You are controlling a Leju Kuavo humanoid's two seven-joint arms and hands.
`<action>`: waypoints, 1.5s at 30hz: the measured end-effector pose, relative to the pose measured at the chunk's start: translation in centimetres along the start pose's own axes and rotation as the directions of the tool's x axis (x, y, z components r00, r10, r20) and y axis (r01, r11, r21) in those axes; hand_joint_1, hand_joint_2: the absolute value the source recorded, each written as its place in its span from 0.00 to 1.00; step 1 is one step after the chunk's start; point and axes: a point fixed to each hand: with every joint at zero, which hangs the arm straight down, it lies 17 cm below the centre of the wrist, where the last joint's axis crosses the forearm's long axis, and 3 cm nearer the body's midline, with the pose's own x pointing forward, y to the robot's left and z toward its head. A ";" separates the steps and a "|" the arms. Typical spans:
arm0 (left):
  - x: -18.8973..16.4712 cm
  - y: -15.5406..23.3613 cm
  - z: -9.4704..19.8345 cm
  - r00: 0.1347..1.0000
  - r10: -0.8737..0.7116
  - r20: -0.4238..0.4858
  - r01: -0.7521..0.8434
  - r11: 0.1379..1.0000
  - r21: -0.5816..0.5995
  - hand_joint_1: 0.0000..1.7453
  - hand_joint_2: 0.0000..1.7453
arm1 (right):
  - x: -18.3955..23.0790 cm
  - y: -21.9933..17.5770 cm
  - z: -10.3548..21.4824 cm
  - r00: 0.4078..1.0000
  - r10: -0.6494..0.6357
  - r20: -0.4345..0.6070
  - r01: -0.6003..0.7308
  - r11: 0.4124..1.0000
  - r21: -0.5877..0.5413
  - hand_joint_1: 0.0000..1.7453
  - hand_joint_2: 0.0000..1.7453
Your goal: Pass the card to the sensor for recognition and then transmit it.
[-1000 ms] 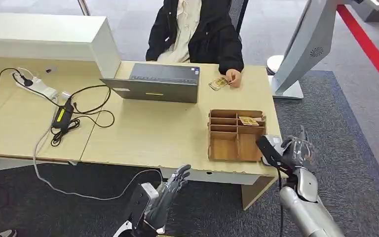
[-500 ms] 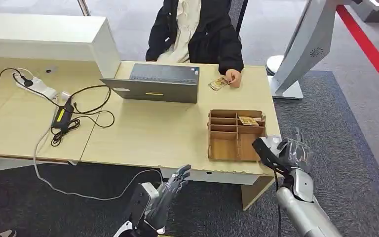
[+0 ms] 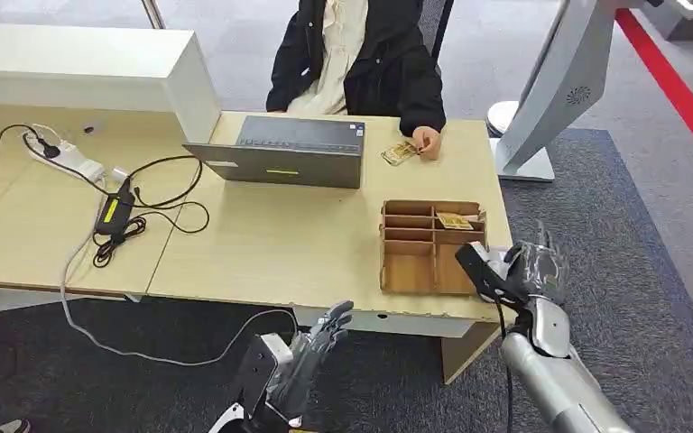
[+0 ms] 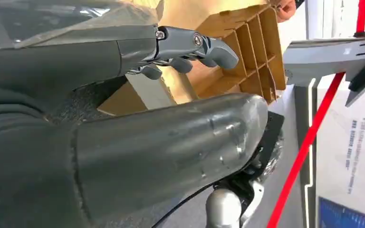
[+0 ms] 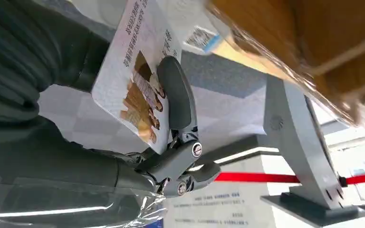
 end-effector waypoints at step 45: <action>1.1 -3.8 -1.4 0.997 0.049 0.056 -0.038 0.983 -0.178 0.00 0.00 | 22.5 -5.7 -7.2 0.942 0.026 0.333 -0.029 1.000 0.004 1.00 1.00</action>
